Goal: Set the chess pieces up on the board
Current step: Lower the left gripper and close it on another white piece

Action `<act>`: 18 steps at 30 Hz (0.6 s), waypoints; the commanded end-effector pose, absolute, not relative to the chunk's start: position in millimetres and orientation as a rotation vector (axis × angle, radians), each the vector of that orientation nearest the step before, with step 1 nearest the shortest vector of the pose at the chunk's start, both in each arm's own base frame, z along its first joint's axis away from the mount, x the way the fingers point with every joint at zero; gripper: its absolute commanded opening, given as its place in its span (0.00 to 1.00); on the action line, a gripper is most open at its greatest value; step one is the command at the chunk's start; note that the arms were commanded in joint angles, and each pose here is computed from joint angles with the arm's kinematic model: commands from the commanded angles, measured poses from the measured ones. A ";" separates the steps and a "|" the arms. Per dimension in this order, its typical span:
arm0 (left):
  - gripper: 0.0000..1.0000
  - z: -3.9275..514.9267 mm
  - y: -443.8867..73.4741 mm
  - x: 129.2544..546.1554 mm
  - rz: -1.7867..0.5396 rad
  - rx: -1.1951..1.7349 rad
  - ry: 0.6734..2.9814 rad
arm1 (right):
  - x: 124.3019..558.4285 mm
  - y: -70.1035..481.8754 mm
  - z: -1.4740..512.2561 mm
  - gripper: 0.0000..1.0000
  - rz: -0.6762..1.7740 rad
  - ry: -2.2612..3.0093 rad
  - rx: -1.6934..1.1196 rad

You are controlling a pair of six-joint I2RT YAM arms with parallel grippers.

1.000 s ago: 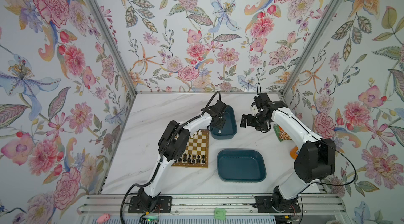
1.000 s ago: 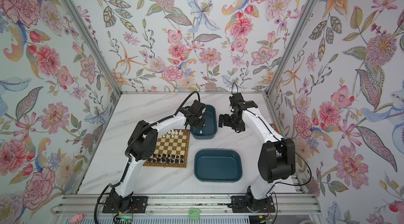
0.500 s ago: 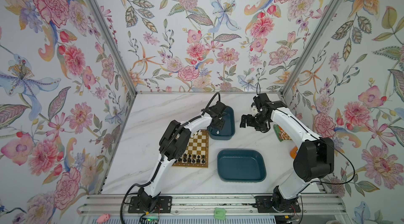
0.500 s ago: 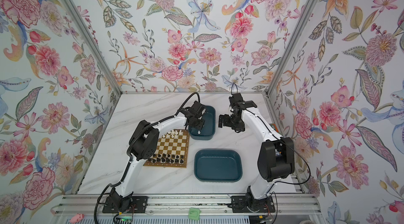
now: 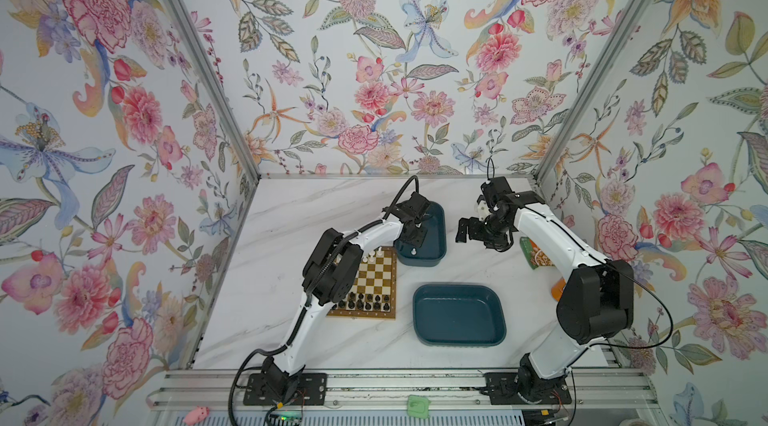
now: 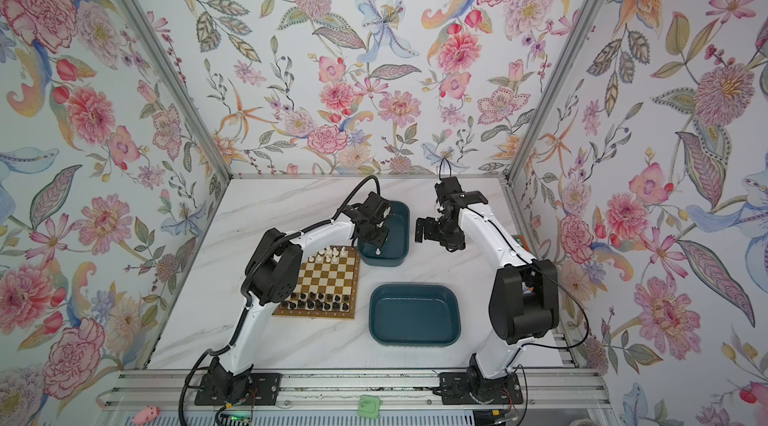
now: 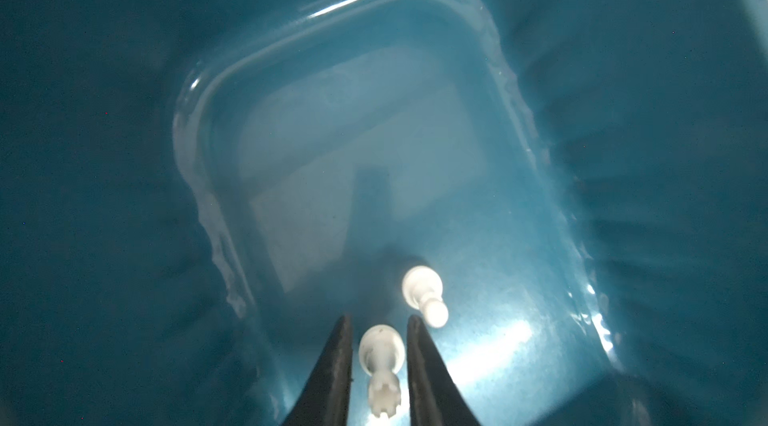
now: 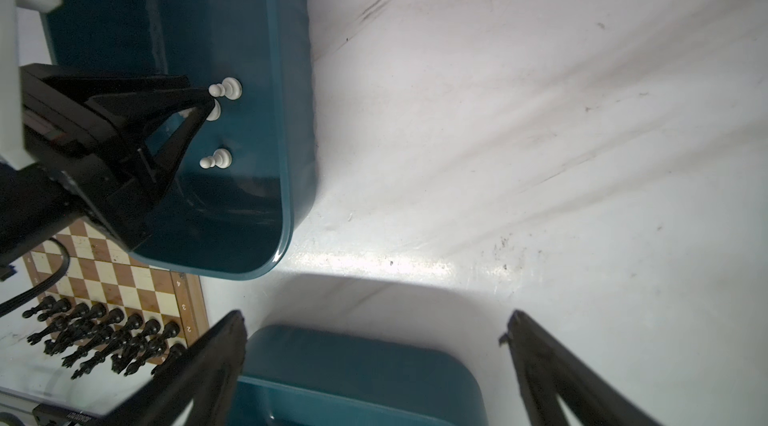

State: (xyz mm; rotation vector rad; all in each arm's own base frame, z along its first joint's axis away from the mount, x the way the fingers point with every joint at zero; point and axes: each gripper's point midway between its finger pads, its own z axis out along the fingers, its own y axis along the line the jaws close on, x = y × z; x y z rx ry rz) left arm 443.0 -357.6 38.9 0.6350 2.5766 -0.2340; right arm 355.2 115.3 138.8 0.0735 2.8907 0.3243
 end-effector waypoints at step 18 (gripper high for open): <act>0.14 75.4 -349.1 446.7 -0.233 0.612 2.528 | 353.8 116.9 143.6 0.99 0.335 2.885 0.064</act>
